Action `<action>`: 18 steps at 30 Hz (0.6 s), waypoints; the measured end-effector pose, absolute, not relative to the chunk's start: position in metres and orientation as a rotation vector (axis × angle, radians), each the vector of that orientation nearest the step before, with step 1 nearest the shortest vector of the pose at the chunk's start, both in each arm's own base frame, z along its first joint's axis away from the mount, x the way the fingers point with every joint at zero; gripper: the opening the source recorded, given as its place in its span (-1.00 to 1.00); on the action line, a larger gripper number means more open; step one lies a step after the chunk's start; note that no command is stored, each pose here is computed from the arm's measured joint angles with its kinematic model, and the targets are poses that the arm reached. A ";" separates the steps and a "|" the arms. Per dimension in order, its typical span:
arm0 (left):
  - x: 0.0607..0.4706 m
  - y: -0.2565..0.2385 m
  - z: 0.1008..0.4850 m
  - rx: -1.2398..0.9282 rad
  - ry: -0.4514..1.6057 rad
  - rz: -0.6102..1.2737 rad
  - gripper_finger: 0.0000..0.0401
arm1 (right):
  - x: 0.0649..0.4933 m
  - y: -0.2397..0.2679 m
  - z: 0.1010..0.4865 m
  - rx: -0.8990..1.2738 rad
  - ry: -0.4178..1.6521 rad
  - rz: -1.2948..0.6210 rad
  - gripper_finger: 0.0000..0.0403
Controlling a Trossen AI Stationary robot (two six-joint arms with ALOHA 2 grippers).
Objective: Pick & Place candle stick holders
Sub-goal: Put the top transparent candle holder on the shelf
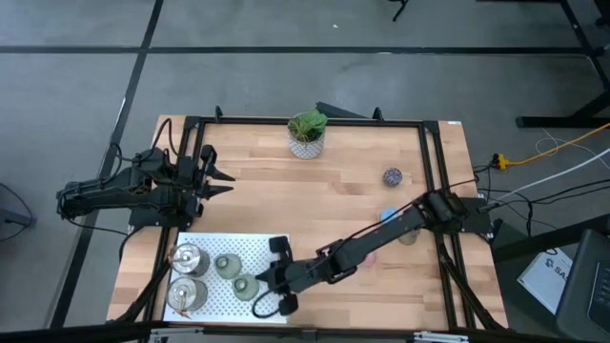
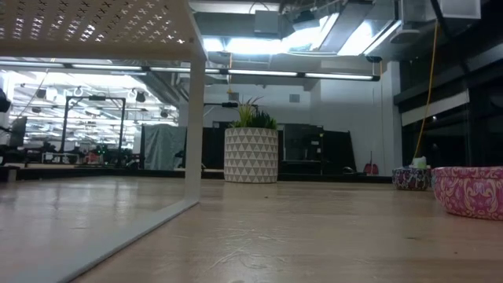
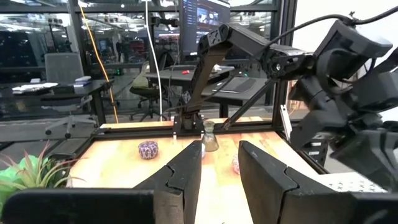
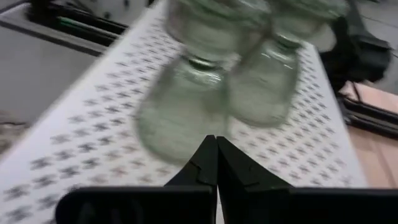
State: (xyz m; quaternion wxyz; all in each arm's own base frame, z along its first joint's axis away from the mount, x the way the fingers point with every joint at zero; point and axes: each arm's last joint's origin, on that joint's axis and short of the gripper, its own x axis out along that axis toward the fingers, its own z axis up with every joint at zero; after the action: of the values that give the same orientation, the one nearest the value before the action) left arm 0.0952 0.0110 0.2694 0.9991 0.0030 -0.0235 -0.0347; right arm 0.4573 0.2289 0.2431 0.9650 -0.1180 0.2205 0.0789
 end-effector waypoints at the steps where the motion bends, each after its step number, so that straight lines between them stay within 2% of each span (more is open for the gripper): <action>1: 0.095 0.011 0.269 0.006 -0.048 -0.069 -0.49 | 0.459 0.226 0.243 -0.226 0.446 0.146 -1.00; 5: 0.095 0.011 0.269 0.006 -0.048 -0.070 -0.49 | 0.463 0.224 0.242 -0.172 0.426 0.155 -1.00; 12: 0.095 0.011 0.269 0.006 -0.048 -0.069 -0.49 | 0.472 0.235 0.231 -0.097 0.342 0.281 -1.00; 18: 0.095 0.011 0.269 0.006 -0.047 -0.069 -0.49 | 0.477 0.234 0.228 -0.087 0.312 0.279 -1.00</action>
State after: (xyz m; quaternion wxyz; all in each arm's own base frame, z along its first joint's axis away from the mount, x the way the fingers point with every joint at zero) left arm 0.0951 0.0110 0.2694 0.9991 0.0030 -0.0236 -0.0346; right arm 0.4765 0.2335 0.2276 0.9773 -0.0434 0.1546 0.1382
